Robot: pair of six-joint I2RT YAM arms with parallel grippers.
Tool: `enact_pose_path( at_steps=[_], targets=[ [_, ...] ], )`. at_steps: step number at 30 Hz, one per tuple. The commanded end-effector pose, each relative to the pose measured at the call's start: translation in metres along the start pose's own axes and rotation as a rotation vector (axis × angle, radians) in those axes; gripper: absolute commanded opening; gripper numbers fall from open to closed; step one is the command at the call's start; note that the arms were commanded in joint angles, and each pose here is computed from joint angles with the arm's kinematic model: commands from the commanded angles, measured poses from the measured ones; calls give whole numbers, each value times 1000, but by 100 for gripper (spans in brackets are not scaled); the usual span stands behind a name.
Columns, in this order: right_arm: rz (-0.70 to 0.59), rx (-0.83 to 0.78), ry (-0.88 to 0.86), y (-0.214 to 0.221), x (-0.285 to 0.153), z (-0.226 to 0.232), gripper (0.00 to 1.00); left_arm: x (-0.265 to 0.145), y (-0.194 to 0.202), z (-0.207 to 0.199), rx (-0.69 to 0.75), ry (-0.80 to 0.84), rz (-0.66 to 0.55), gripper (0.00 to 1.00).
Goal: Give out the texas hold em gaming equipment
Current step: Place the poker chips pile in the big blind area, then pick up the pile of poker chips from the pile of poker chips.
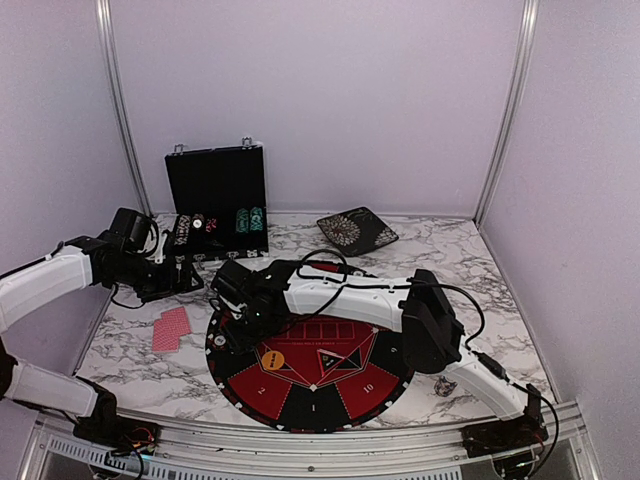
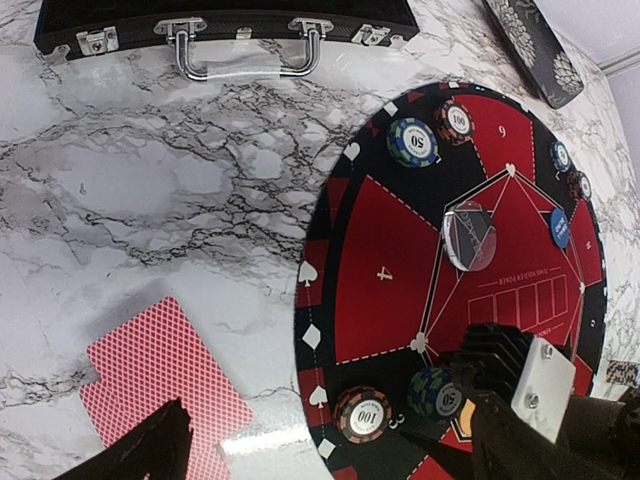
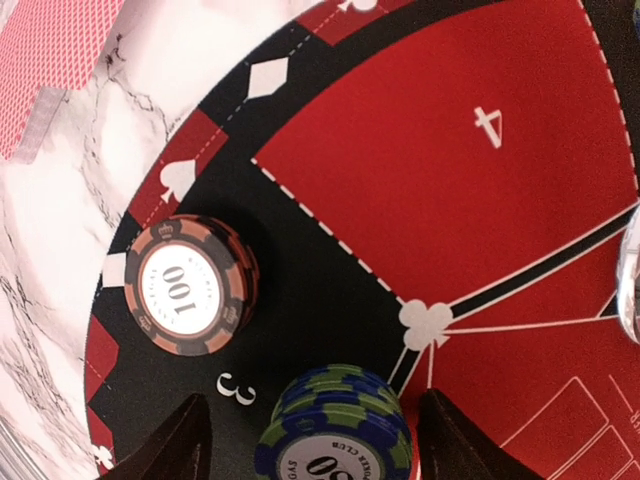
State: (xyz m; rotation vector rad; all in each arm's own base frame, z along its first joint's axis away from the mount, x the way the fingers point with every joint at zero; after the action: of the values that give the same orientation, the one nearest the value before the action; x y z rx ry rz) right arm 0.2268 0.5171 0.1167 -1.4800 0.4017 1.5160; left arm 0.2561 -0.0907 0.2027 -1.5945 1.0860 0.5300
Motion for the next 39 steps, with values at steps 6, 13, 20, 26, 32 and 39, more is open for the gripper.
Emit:
enact_pose_path(
  at_steps=[6, 13, 20, 26, 32, 39],
  targets=[
    [-134, -36, -30, -12, -55, 8, 77, 5, 2, -7, 30, 40, 24, 99],
    [-182, -39, -10, -6, -82, -5, 79, 12, 1, -27, 96, -1, 67, 99],
    [-237, 19, 34, -1, -109, -42, 79, 20, -4, -54, 180, -56, 109, 99],
    [-272, 95, 81, 11, -137, -85, 78, 31, -11, -78, 228, -59, 133, 99],
    [-279, 175, 134, 35, -156, -129, 78, 46, -13, -101, 280, -58, 166, 99],
    [-259, 268, 182, 68, -173, -171, 78, 62, -22, -126, 327, -47, 185, 99]
  ],
)
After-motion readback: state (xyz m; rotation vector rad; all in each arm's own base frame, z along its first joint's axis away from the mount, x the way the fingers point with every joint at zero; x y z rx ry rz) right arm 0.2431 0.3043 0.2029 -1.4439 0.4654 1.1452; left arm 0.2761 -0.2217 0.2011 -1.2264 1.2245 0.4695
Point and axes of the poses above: each gripper's point midway between its finger pads, its own x axis out along the fingers, its own z axis along the line the jaws close on, y = z × x, the point moved 9 cm from there along -x, back along the fingers, and after that the axes turned 8 degrees about x, right-handed, at the moved point
